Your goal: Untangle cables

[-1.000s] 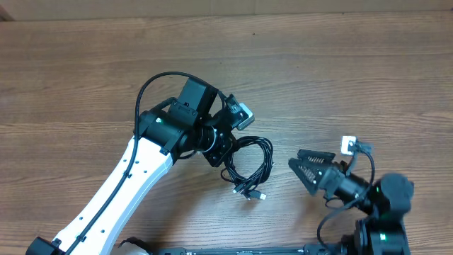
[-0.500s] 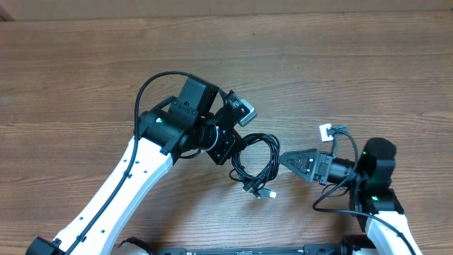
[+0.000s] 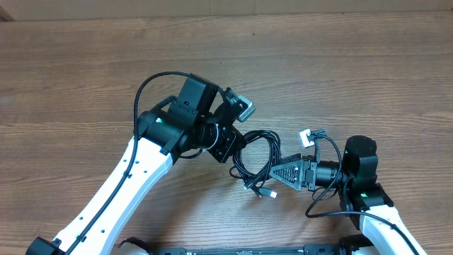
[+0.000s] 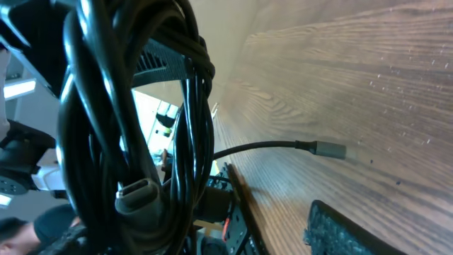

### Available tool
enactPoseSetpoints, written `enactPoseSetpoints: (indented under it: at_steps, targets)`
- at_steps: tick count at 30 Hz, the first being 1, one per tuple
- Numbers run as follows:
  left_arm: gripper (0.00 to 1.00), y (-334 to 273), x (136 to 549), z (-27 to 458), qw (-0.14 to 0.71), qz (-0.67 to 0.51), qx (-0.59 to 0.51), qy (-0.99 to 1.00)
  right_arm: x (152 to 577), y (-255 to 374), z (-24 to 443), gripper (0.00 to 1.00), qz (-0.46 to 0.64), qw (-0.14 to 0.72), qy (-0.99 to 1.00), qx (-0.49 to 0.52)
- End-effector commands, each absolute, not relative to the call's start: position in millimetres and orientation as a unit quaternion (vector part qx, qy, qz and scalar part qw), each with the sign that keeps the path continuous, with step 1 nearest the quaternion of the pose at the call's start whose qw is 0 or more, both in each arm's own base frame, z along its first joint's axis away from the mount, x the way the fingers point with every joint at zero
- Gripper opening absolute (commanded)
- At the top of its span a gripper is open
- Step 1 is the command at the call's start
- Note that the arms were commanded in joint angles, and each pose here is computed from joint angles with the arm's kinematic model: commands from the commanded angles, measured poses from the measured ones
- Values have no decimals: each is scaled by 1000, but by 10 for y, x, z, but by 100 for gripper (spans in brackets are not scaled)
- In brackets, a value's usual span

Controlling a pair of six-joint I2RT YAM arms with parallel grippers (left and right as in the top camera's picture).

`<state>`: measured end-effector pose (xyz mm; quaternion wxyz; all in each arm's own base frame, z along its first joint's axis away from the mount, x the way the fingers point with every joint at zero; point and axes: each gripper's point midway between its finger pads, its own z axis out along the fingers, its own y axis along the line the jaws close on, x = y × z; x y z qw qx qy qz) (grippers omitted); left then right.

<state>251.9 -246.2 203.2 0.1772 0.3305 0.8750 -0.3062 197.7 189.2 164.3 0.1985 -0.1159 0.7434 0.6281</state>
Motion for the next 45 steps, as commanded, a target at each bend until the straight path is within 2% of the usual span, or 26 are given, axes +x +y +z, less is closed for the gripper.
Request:
enactPoseSetpoints:
  at_steps: [1,6,10,13,16,18,33,41,42,44,45]
  targets:
    - [4,-2510,2559,2112,175,-327,301,879,2004,1920,1739,69,631,201,739,-122]
    - [4,-2517,2573,2121,179,-327,301,878,2049,1926,1853,46,646,189,734,-96]
    - [4,-2518,2575,2122,179,-327,302,877,2090,1932,2013,34,662,181,723,-75]
    - [4,-2517,2605,2120,184,-324,300,878,2100,1933,2077,22,670,173,719,-62]
    - [4,-2380,2756,2038,192,-278,239,910,2097,1936,2079,8,671,173,719,-63]
    - [4,-2302,2830,2003,195,-257,199,926,2083,1953,2079,4,671,170,718,-66]
    - [4,-1757,3233,1925,248,-135,-51,958,1820,2250,2150,4,681,152,704,-130]
    - [4,-1696,3263,1927,256,-122,-68,956,1878,2271,2143,4,677,165,708,-117]
    - [6,-1696,3262,1927,256,-122,-68,957,1916,2268,2140,4,674,172,710,-110]
    - [30,-1694,3259,1924,255,-121,-68,957,1979,2260,2135,4,670,185,712,-97]
    - [49,-1693,3256,1922,255,-121,-66,957,2013,2255,2133,4,668,192,714,-91]
